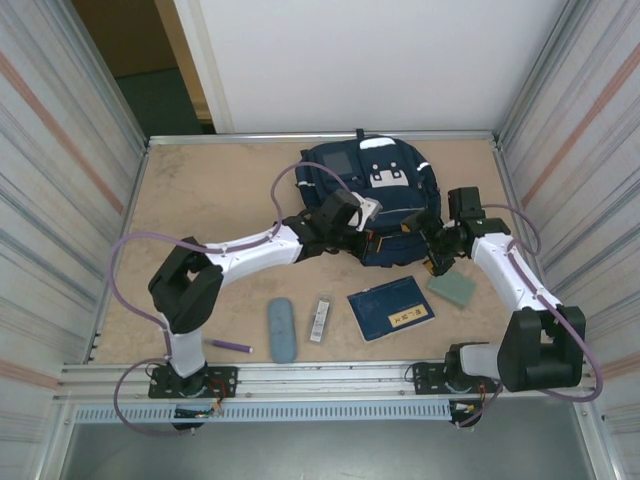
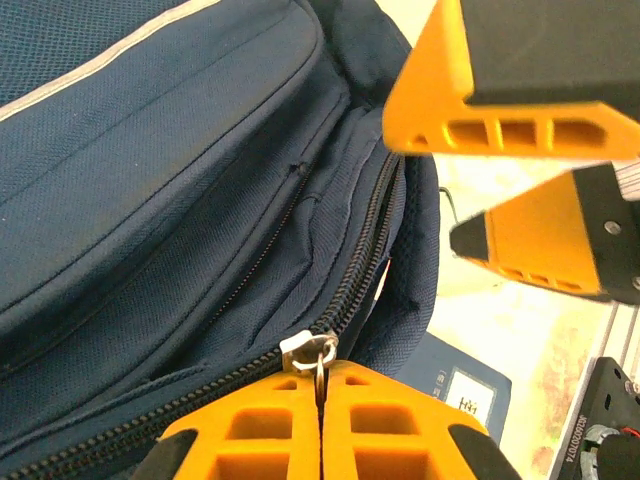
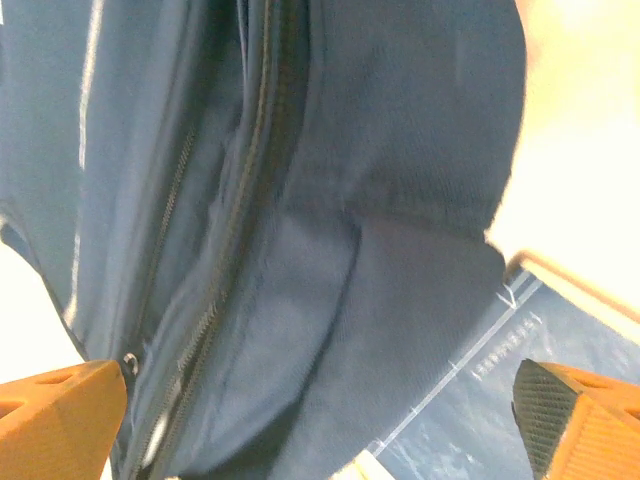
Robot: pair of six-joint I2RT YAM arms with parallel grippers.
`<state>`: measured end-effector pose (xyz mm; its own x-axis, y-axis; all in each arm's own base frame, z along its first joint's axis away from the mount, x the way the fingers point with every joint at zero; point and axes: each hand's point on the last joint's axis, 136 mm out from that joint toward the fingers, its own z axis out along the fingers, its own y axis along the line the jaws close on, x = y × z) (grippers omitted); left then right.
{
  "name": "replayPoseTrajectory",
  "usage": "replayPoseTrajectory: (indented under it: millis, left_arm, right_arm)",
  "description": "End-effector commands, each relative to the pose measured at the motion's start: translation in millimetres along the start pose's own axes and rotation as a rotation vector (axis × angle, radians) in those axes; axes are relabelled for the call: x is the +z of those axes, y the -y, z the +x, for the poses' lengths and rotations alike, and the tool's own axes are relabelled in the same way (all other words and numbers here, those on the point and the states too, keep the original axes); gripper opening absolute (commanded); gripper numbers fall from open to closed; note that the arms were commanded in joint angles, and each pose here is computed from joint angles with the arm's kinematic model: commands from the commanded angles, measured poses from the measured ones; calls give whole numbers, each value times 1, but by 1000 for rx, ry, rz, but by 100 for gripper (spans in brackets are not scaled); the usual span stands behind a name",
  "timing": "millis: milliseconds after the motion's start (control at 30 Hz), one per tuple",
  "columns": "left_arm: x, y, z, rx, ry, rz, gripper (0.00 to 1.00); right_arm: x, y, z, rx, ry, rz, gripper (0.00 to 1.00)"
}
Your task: Pack the student bag
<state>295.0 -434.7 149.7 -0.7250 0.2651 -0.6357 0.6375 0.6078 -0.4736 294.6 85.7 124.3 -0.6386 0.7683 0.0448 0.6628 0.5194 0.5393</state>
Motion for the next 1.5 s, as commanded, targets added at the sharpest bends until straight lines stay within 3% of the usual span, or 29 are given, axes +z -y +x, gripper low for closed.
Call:
replayPoseTrajectory:
  millis: [0, 133, 233, 367, 467, 533, 700, 867, 1100, 1233, 1367, 1400, 1467]
  left_arm:
    - [0, 17, -25, 5, 74, 70, 0]
    - [0, 25, -19, 29, 60, 89, 0]
    - [-4, 23, -16, 50, 70, 79, 0]
    - [-14, 8, -10, 78, 64, 15, 0]
    - [-24, -9, -2, 102, 41, -39, 0]
    - [-38, -30, 2, 91, 30, -111, 0]
    - [-91, -92, 14, -2, 63, -263, 0]
    - [-133, -159, 31, -114, 52, -442, 0]
    - [-139, -237, 55, -352, -4, -527, 0]
    - [-139, -287, 67, -420, -63, -650, 0]
    - [-137, -314, 70, -497, -82, -713, 0]
    - [-138, -317, 68, -516, -78, -720, 2]
    - [-141, -318, 64, -544, -56, -727, 15]
  right_arm:
    - [-10, -20, 6, 4, 15, 7, 99]
    - [13, -30, 15, 43, -46, 1, 94]
    - [31, -32, 22, 32, -73, 63, 81]
    - [52, -36, 26, -14, -86, 117, 51]
    - [50, -38, 18, -119, -18, 173, 10]
    - [47, -40, 12, -162, 24, 175, 2]
    - [41, -56, 10, -256, 13, 120, 0]
    - [48, -88, 23, -367, -88, 20, 0]
    - [55, -116, 38, -451, -116, -54, 0]
    - [57, -115, 41, -440, -130, -60, 0]
    - [60, -109, 44, -443, -147, -47, 0]
    - [61, -108, 46, -449, -156, -45, 0]
    - [63, -103, 47, -459, -152, -34, 0]
